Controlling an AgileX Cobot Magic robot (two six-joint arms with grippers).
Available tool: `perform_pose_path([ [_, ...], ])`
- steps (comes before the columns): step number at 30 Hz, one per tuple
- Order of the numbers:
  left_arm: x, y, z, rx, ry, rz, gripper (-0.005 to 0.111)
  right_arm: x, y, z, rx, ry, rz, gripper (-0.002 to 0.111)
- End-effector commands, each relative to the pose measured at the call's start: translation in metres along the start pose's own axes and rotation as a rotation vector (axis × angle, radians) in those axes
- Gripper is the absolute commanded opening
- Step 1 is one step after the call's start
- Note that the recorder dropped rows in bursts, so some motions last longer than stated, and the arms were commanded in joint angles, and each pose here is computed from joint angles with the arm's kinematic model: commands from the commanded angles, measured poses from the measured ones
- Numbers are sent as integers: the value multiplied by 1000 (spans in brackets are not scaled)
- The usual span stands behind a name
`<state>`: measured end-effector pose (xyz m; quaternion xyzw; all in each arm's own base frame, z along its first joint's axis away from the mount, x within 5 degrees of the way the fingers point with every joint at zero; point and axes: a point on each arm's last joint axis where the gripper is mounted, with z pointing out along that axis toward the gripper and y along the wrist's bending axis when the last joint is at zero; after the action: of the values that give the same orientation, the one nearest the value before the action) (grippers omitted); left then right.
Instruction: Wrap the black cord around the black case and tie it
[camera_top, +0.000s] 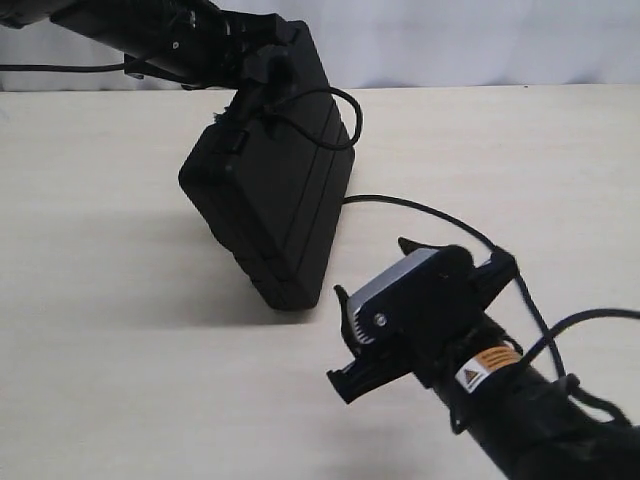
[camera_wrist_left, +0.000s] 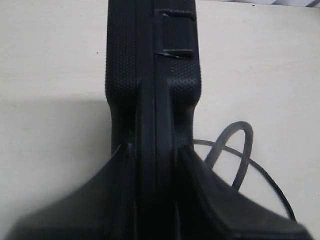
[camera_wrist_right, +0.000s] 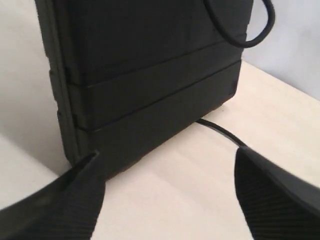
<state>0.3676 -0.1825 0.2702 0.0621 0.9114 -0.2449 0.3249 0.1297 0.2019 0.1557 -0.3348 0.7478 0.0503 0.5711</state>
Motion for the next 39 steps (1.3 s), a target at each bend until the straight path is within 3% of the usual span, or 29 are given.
perform_pose_path([
  [1, -3, -2, -4, 3, -25, 12, 0, -15, -31, -5, 7, 35, 12, 68],
  [5, -2, -3, -4, 3, -15, 12, 0, -36, -59, 1, -52, 98, 68, 68],
  [10, -1, -3, -4, 4, -3, 12, 0, -70, -99, 15, -253, 201, 128, 68],
  [13, -1, -3, -4, 4, -1, 12, 0, -88, -120, 21, -312, 212, 96, 68],
  [17, -1, -3, -4, 5, 3, 12, 0, -103, -139, 27, -318, 219, -61, 71],
  [21, 0, -3, -4, 5, 7, 12, 0, -103, -145, 40, -299, 240, -224, 85],
  [27, -1, -3, -4, 5, 1, 11, 0, -103, -142, 74, -372, 257, -351, 84],
  [32, -1, -3, -4, 4, 2, 13, 0, -121, -141, 92, -419, 188, -323, 84],
  [39, -2, -2, -4, 2, -11, 15, 0, -122, -135, 101, -461, 86, -413, 84],
])
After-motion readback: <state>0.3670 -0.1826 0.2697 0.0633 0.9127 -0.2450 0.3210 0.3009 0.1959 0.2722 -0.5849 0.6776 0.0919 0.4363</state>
